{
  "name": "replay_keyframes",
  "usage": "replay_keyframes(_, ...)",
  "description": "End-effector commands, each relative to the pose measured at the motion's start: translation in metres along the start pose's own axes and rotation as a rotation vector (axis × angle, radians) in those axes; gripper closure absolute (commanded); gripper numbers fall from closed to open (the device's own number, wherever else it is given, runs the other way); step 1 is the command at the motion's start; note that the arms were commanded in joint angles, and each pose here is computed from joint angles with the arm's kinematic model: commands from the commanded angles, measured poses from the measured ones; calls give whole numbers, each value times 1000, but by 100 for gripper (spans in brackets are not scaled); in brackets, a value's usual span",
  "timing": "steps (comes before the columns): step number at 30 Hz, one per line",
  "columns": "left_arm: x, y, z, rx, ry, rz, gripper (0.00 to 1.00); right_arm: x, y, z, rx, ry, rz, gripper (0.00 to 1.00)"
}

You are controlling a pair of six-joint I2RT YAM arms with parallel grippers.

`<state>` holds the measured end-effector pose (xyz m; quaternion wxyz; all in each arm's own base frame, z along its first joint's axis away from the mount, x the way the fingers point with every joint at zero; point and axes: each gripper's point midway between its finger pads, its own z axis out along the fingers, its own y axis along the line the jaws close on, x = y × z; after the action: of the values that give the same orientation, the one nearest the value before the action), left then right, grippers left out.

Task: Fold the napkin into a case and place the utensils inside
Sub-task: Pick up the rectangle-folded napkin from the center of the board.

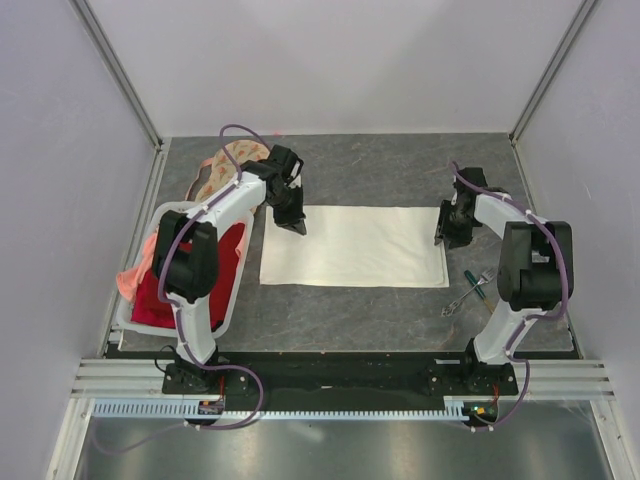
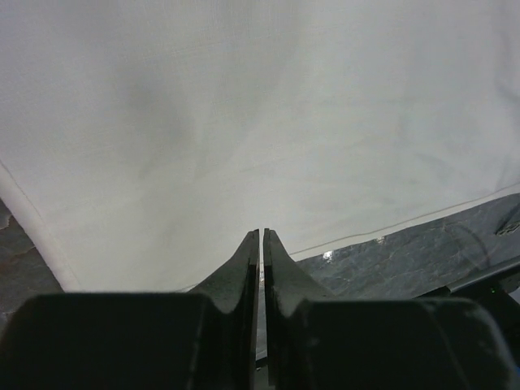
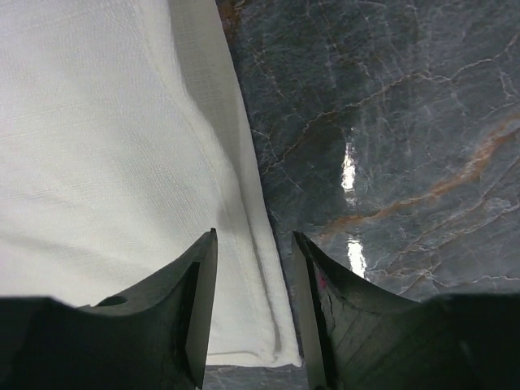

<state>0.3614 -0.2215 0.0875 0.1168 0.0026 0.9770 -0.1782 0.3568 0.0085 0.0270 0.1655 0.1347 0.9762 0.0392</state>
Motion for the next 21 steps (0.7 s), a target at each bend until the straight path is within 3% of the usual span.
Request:
replay_keyframes(1, 9, -13, -4, 44, 14, -21, 90, -4, 1, 6, 24, -19, -26, 52)
replay_keyframes(7, 8, -16, -9, 57, 2, -21, 90, 14, -2, 22, 92, 18, -43, 60)
replay_keyframes(10, 7, -18, -9, 68, 3, -20, 91, 21, -5, 28, 99, 24, -40, 69)
replay_keyframes(11, 9, -18, -8, 69, 8, -23, 90, 21, -5, 27, 99, 24, -41, 77)
replay_keyframes(14, 15, -17, 5, 80, 35, -31, 91, 14, 0, 20, 77, -6, -42, 89)
replay_keyframes(19, 9, -24, 26, 109, 63, -38, 91, 3, 0, 3, 85, -40, -57, 100)
replay_keyframes(21, -1, -35, 25, 130, 43, -21, 91, -2, -3, -8, 106, -50, -64, 100)
